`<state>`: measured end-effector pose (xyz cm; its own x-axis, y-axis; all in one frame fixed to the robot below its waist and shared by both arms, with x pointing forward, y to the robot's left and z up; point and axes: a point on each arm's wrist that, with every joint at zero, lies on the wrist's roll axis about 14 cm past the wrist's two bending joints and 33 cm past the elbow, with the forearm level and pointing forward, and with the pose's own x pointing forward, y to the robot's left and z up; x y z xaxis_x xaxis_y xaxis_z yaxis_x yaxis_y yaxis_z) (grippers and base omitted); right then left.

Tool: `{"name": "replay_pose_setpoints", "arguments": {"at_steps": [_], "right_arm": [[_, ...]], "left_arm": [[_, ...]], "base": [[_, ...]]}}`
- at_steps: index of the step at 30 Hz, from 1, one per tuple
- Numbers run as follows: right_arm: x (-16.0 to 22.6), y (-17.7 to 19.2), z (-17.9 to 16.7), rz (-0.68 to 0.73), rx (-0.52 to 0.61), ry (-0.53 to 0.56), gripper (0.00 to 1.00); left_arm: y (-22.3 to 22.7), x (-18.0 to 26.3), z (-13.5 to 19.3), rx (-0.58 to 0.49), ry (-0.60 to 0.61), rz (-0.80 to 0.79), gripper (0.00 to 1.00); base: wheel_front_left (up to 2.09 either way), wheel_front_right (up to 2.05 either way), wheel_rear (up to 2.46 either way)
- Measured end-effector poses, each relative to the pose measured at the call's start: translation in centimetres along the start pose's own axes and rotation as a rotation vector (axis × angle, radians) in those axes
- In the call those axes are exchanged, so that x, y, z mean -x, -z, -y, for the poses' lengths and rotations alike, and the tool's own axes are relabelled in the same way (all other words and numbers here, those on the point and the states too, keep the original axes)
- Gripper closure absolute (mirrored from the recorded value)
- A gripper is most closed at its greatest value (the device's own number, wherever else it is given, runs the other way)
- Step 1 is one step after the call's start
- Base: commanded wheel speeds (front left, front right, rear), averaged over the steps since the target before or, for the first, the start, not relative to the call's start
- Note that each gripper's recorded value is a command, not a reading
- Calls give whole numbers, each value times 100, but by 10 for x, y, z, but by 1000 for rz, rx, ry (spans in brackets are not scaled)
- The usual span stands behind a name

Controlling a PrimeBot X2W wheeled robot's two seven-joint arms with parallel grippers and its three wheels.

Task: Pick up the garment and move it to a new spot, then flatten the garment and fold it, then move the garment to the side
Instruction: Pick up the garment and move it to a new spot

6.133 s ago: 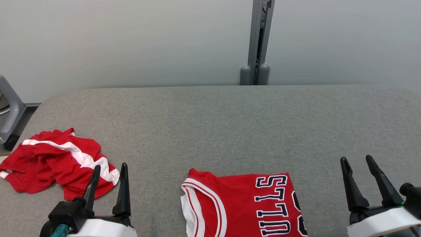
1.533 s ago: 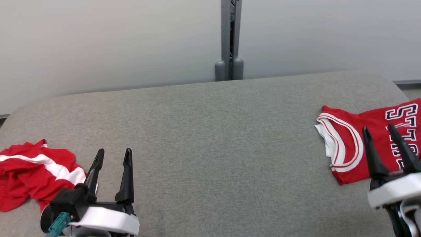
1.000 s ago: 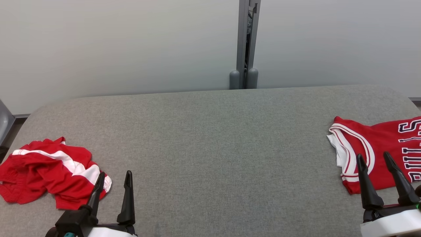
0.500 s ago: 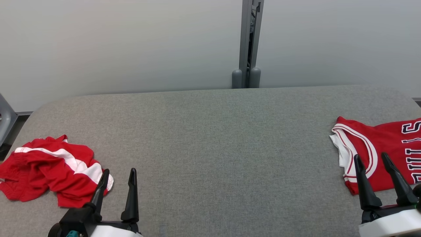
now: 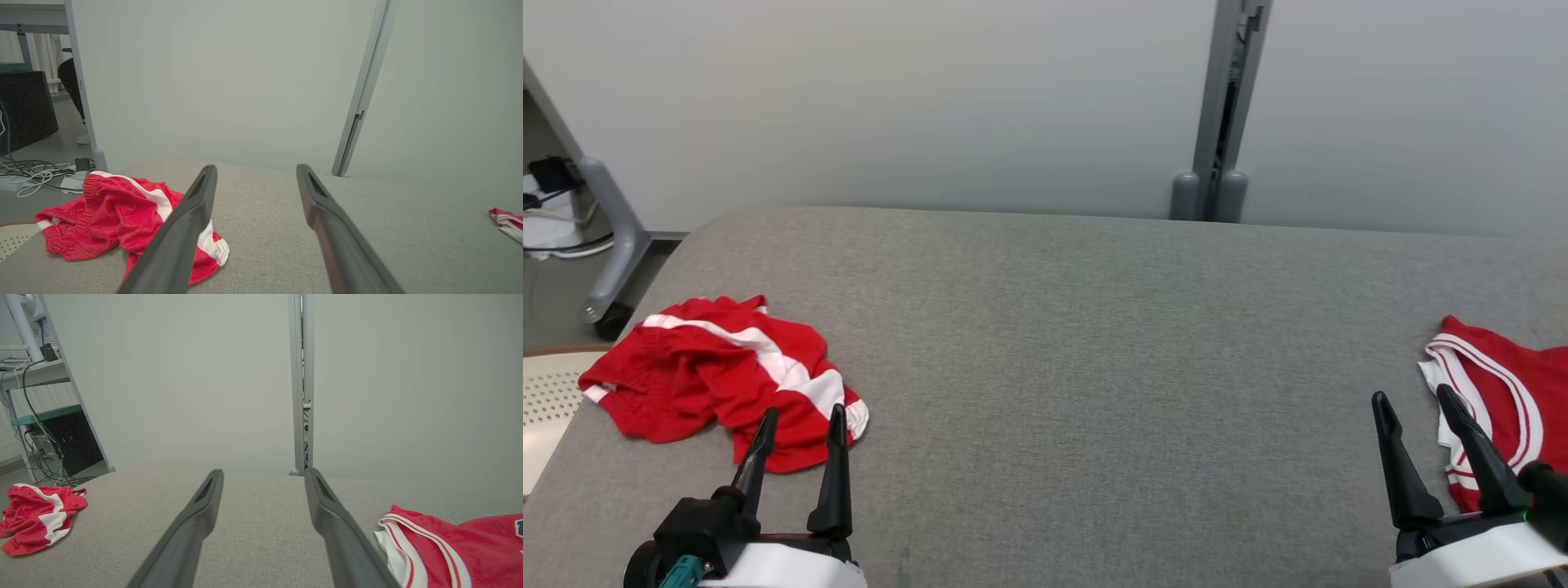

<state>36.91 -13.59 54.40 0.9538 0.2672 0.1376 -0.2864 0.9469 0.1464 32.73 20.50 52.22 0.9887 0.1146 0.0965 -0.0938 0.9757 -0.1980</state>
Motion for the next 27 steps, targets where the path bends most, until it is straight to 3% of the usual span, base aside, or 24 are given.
{"name": "replay_pose_setpoints", "arguments": {"at_steps": [17, 27], "right_arm": [[-50, 27, -92, -67, -44, -299, 0], [-60, 35, -98, -87, -53, -331, 0]], "left_arm": [[-12, 47, -78, -20, -273, 13, 0], [-28, 22, -91, -43, -284, -18, 0]], "base": [[0, 0, 0], [0, 0, 0]]}}
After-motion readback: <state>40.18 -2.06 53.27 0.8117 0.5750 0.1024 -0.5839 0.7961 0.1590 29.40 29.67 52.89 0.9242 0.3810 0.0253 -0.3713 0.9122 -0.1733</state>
